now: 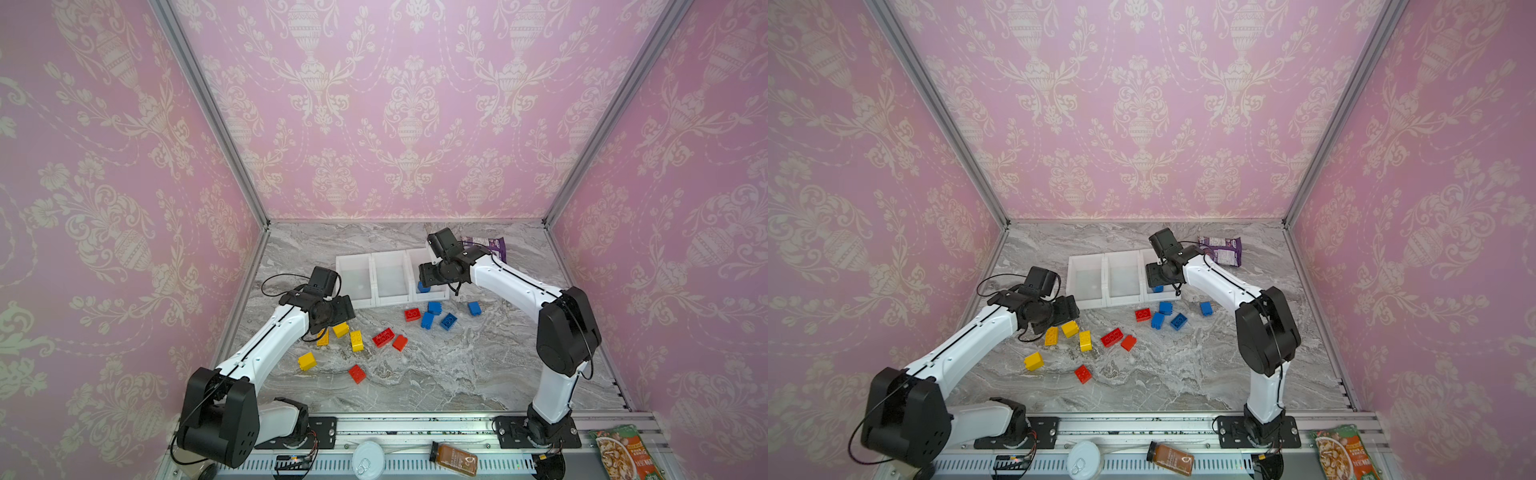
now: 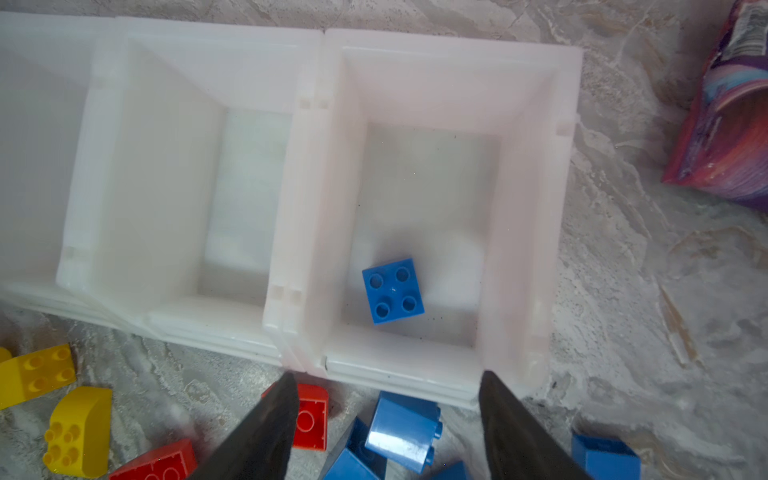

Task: Sort the legos into containers by color
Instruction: 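Carry the blue brick into the bin compartment farthest from the left arm and release, then grasp a yellow brick with the left gripper while the right gripper hovers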

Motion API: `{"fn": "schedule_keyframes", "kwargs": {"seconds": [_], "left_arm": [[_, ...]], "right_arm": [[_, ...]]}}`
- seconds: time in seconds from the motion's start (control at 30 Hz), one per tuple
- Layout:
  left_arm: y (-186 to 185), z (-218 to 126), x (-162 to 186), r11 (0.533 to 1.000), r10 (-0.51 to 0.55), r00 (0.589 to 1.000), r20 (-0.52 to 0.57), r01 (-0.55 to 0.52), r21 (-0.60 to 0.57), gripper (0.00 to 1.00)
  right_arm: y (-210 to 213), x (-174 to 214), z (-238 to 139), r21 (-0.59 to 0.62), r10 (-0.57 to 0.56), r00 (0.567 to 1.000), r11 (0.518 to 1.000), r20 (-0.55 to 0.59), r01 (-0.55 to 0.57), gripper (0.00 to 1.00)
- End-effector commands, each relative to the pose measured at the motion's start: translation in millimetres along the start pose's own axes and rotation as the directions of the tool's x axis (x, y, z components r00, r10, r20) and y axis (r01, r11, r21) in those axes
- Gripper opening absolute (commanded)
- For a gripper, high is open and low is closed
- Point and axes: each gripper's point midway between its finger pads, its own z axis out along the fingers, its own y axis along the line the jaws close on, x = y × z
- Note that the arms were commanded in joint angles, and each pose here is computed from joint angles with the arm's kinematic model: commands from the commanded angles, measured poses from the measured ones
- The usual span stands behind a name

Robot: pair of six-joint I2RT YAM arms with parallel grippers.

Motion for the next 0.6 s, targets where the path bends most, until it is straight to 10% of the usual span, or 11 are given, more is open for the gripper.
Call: {"fn": "schedule_keyframes", "kwargs": {"seconds": [0.0, 0.57], "left_arm": [[5.1, 4.9, 15.5, 0.997, -0.059, 0.995, -0.086, 0.053, -0.062, 0.86], [10.5, 38.5, 18.1, 0.98, -0.081, 0.984, -0.157, 0.049, -0.195, 0.7]], "right_arm": [[8.4, 15.6, -19.1, -0.043, 0.017, 1.0, 0.999, -0.003, -0.018, 0.76], [6.2, 36.3, -63.5, -0.075, 0.026, 0.999, 0.997, 0.037, -0.023, 0.8]]}}
